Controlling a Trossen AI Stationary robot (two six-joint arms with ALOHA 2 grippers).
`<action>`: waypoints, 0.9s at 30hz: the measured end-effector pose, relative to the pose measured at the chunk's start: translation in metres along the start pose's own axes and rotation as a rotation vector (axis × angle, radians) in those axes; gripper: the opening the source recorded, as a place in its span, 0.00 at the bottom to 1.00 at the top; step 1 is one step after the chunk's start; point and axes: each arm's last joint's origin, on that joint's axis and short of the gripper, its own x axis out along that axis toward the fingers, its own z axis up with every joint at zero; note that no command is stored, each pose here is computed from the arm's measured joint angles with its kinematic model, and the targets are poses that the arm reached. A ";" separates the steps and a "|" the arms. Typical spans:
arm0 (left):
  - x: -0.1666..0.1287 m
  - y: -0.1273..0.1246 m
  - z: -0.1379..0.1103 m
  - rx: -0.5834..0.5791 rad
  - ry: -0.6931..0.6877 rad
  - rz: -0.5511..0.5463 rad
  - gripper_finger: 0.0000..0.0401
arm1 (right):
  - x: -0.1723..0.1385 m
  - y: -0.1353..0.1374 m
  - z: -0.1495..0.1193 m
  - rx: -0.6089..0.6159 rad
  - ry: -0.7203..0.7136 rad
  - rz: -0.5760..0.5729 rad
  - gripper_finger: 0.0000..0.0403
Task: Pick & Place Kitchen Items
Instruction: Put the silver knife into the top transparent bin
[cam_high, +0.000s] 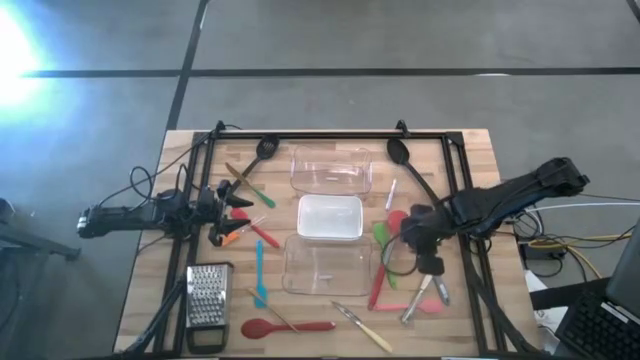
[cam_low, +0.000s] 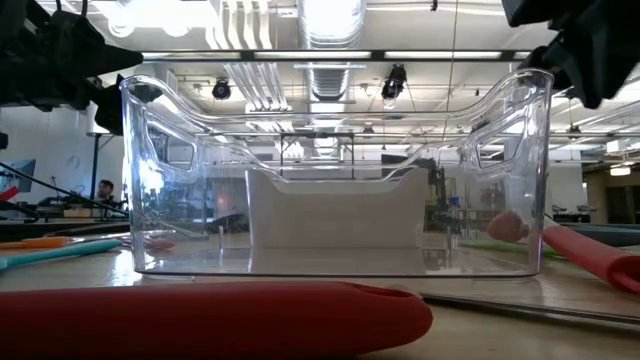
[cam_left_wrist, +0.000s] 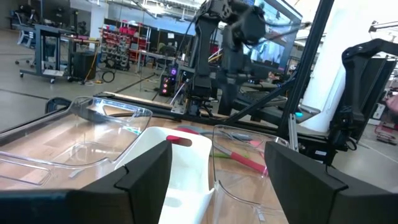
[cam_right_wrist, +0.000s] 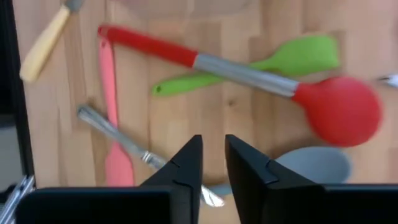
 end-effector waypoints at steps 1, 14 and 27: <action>0.000 0.000 0.000 0.000 0.000 0.000 0.65 | 0.004 0.002 0.000 -0.007 0.021 0.009 0.20; 0.000 0.000 0.000 0.000 0.000 0.000 0.65 | 0.053 0.029 0.003 -0.067 0.283 0.080 0.38; 0.000 0.000 0.000 0.000 0.000 0.000 0.65 | 0.103 0.068 -0.010 -0.248 0.394 0.048 0.42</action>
